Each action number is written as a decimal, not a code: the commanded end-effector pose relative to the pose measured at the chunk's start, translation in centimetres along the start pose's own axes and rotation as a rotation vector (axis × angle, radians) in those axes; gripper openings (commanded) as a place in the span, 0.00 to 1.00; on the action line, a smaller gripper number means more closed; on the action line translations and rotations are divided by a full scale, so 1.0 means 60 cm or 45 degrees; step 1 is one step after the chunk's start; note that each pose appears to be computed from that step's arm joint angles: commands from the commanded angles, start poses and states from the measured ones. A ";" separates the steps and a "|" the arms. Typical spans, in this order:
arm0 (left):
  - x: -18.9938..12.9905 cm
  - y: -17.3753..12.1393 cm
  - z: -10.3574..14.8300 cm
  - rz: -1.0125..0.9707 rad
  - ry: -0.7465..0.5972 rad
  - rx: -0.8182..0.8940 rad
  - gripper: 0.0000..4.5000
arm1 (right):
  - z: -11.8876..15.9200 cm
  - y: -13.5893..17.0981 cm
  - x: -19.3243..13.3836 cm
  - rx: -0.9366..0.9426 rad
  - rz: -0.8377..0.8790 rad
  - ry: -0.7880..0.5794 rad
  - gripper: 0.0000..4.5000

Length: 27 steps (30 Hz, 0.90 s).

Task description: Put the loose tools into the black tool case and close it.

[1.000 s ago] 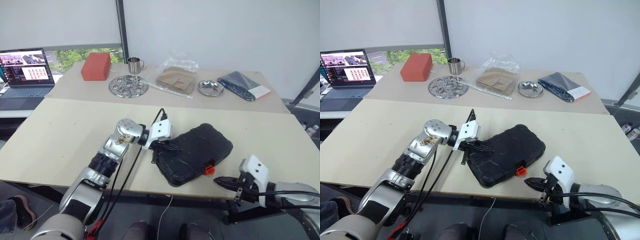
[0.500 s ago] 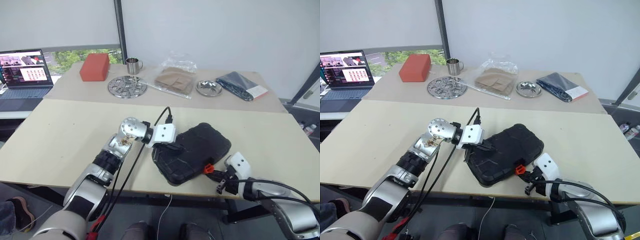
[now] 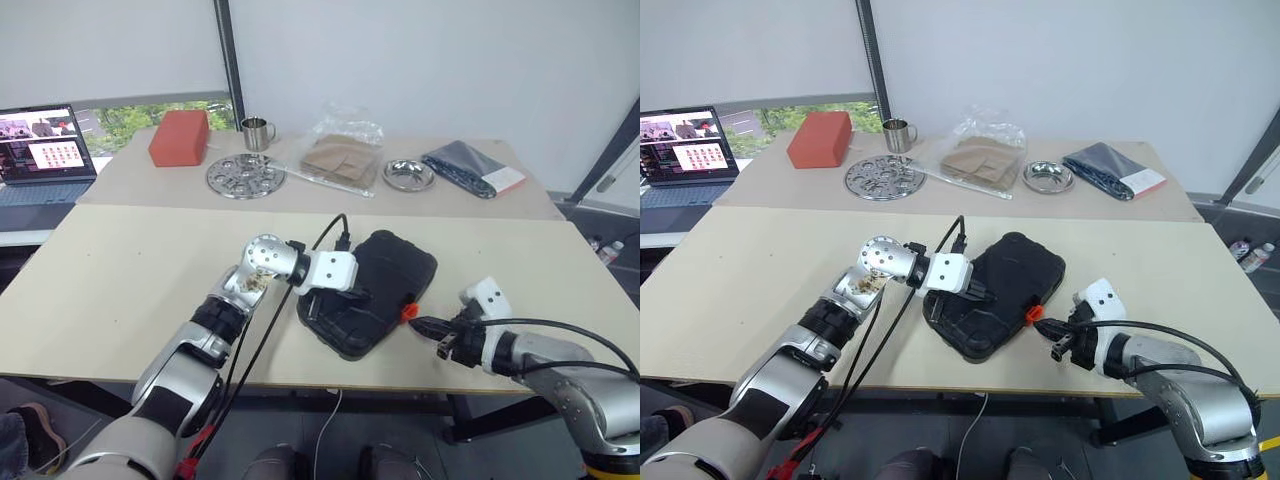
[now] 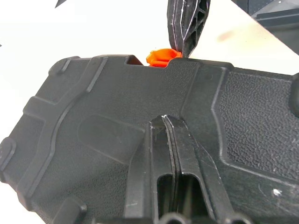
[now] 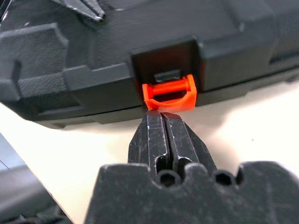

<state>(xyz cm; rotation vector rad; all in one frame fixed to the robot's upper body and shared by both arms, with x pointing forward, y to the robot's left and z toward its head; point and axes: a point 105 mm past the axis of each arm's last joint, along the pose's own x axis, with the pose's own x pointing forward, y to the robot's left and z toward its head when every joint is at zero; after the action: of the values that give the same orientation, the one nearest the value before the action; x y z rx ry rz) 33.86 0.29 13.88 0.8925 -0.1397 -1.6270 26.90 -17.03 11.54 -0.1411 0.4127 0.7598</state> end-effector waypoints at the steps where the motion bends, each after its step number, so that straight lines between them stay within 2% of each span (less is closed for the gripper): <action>1: 0.029 -0.066 -0.058 -0.187 0.140 -0.112 0.01 | 0.026 0.009 -0.005 -0.113 0.036 -0.065 0.00; 10: 0.014 -0.042 -0.076 -0.075 0.163 -0.266 0.01 | -0.008 -0.011 -0.028 -0.131 0.009 0.081 0.00; 16: 0.013 -0.021 -0.082 0.016 0.140 -0.494 0.01 | -0.015 -0.032 -0.030 -0.137 -0.048 0.092 0.00; 21: 0.014 -0.024 -0.090 0.011 0.174 -0.518 0.01 | 0.002 -0.039 -0.005 -0.137 -0.064 0.030 0.00; 27: 0.017 -0.037 -0.101 -0.034 0.221 -0.499 0.01 | 0.051 -0.029 0.025 -0.194 -0.050 -0.072 0.00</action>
<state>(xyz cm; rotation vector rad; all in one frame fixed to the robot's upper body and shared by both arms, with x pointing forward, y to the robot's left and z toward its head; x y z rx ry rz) 36.44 0.46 13.72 0.6853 0.0547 -1.5156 29.15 -18.22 10.42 -0.2327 0.4362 0.7173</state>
